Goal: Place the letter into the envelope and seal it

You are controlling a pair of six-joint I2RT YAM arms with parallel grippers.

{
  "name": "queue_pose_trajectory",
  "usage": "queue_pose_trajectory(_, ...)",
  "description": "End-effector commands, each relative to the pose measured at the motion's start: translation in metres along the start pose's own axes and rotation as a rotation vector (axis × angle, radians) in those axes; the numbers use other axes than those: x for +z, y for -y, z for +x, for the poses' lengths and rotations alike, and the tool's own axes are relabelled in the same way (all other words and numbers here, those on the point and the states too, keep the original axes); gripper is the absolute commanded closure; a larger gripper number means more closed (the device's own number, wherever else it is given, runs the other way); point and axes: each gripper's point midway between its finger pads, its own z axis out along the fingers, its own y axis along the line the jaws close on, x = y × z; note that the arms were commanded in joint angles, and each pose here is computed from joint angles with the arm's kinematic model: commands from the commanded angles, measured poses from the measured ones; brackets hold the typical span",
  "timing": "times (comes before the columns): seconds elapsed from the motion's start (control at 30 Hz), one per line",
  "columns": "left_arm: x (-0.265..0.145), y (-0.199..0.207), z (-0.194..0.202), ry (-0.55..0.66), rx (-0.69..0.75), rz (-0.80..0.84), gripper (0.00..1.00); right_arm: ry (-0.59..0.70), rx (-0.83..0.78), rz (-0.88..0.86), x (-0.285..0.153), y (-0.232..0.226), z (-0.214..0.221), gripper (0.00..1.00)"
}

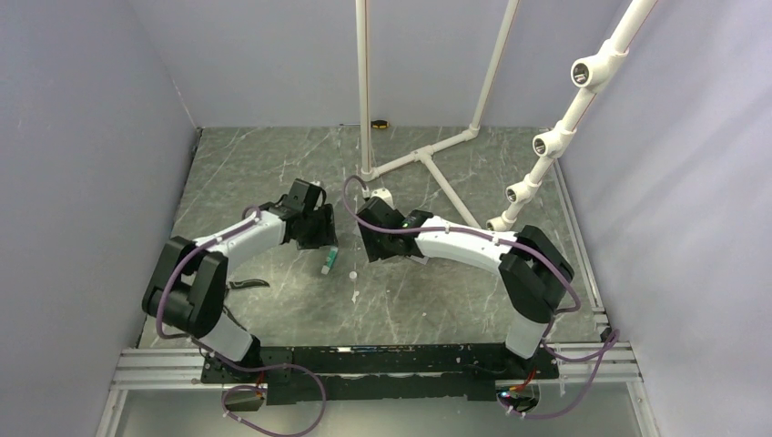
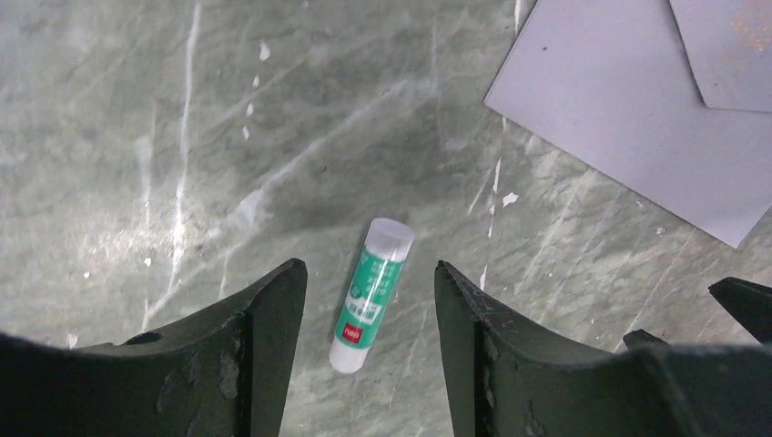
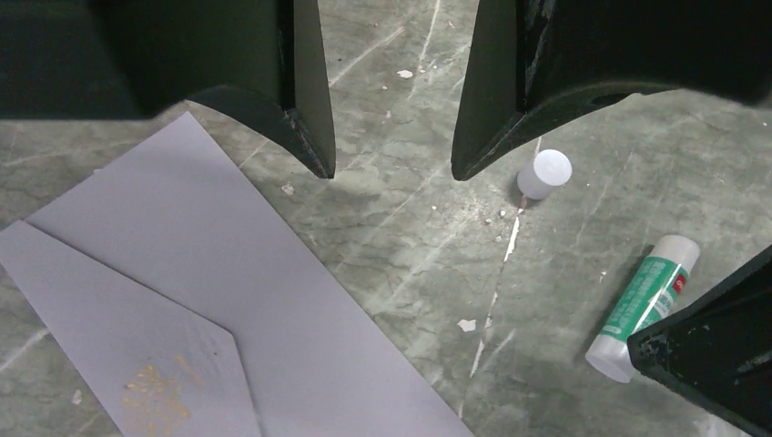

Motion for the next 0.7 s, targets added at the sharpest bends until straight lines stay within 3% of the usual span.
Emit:
queue_pose_trajectory(0.0, 0.006, 0.01, 0.0, -0.052, 0.076, 0.043, 0.41, 0.05, 0.044, 0.009, -0.008, 0.007, -0.011, 0.46)
queue_pose_trajectory(0.17, 0.012, 0.014, 0.013, -0.098, 0.14, -0.003, 0.43, 0.041, 0.048, 0.017, -0.004, 0.013, -0.011, 0.47)
queue_pose_trajectory(0.5, 0.028, -0.006, 0.032, -0.177, 0.171, -0.216, 0.66, 0.039, 0.061, 0.018, 0.001, 0.021, -0.016, 0.48)
queue_pose_trajectory(0.6, 0.034, -0.008, 0.038, -0.206, 0.167, -0.232, 0.77, 0.039, 0.066, 0.024, 0.002, 0.025, -0.017, 0.48)
queue_pose_trajectory(0.67, 0.036, -0.006, 0.039, -0.214, 0.164, -0.223, 0.9, 0.041, 0.07, 0.024, 0.001, 0.028, -0.018, 0.48)
